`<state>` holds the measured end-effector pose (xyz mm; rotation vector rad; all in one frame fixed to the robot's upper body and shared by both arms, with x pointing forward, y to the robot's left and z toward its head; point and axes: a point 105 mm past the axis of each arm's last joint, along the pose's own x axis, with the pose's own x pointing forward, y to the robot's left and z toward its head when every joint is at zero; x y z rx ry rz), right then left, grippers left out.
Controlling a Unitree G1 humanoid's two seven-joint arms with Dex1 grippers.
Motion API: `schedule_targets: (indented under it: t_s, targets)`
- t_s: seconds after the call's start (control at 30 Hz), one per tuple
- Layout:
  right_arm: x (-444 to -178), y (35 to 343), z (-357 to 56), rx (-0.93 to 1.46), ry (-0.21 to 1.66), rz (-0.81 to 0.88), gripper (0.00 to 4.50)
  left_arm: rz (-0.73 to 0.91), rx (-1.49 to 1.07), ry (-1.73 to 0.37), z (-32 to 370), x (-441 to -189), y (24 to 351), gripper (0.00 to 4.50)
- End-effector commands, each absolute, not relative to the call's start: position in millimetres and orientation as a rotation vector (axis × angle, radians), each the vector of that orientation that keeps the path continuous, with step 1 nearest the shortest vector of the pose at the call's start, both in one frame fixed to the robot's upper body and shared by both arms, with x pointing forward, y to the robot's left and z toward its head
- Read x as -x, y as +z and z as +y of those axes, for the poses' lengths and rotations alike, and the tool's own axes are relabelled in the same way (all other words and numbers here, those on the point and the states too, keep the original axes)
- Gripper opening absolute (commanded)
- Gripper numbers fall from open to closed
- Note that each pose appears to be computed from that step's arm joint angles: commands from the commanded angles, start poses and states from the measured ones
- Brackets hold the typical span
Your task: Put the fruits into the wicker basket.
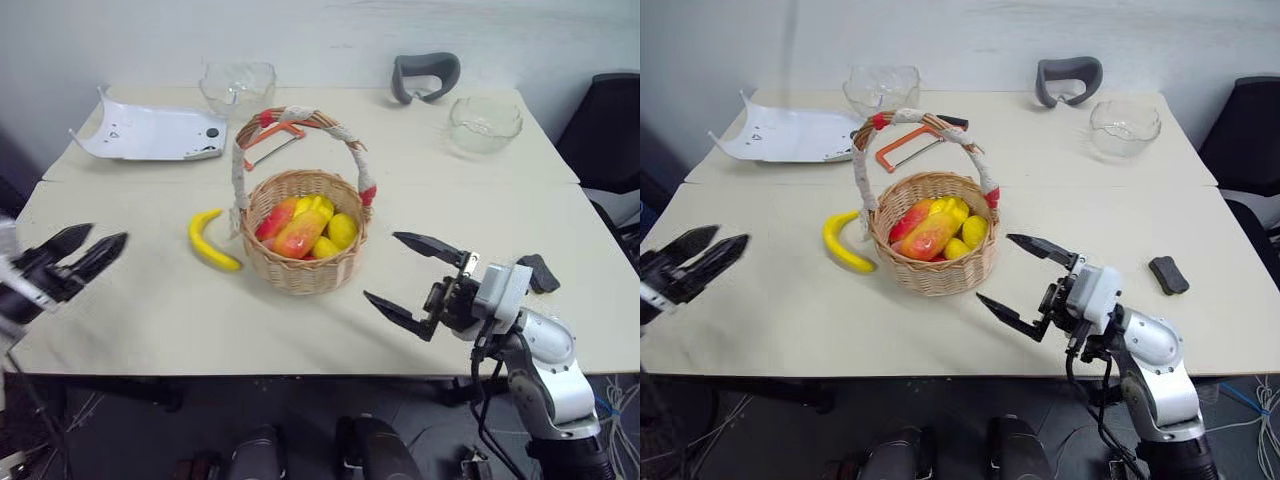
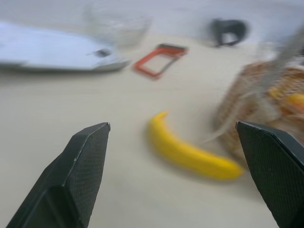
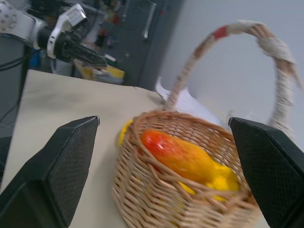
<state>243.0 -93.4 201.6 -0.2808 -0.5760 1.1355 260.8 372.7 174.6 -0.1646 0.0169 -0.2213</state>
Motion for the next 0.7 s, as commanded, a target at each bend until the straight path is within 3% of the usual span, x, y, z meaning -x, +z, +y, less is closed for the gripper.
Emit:
schedule_targets:
  t_s: [0.03, 0.1, 0.23, 0.33, 0.5, 0.7]
  targets:
    - [-234.3, 213.7, -81.8, 0.3, 1.181, -0.655, 4.5, 0.143, 0.232, -0.026, 408.6, -236.6, 152.1, 4.44]
    - [-235.0, 216.6, -79.8, 0.302, 1.184, -0.665, 4.5, 0.185, 0.273, -0.017, 406.1, -231.1, 149.0, 4.44]
    - [-240.7, 216.9, -82.5, 0.307, 1.163, -0.661, 4.5, 0.152, 0.352, -0.111, 379.0, -249.2, 170.7, 4.44]
    - [-245.8, 215.6, -86.5, 0.329, 1.14, -0.652, 4.5, 0.178, 0.429, -0.181, 351.3, -275.3, 182.0, 4.44]
    - [-249.8, 217.1, -88.2, 0.316, 1.126, -0.639, 4.5, 0.371, 0.482, -0.264, 301.5, -318.3, 175.2, 4.44]
    - [-250.5, 223.1, -86.3, 0.311, 1.099, -0.665, 4.5, 0.429, 0.458, -0.199, 273.4, -369.7, 163.7, 4.44]
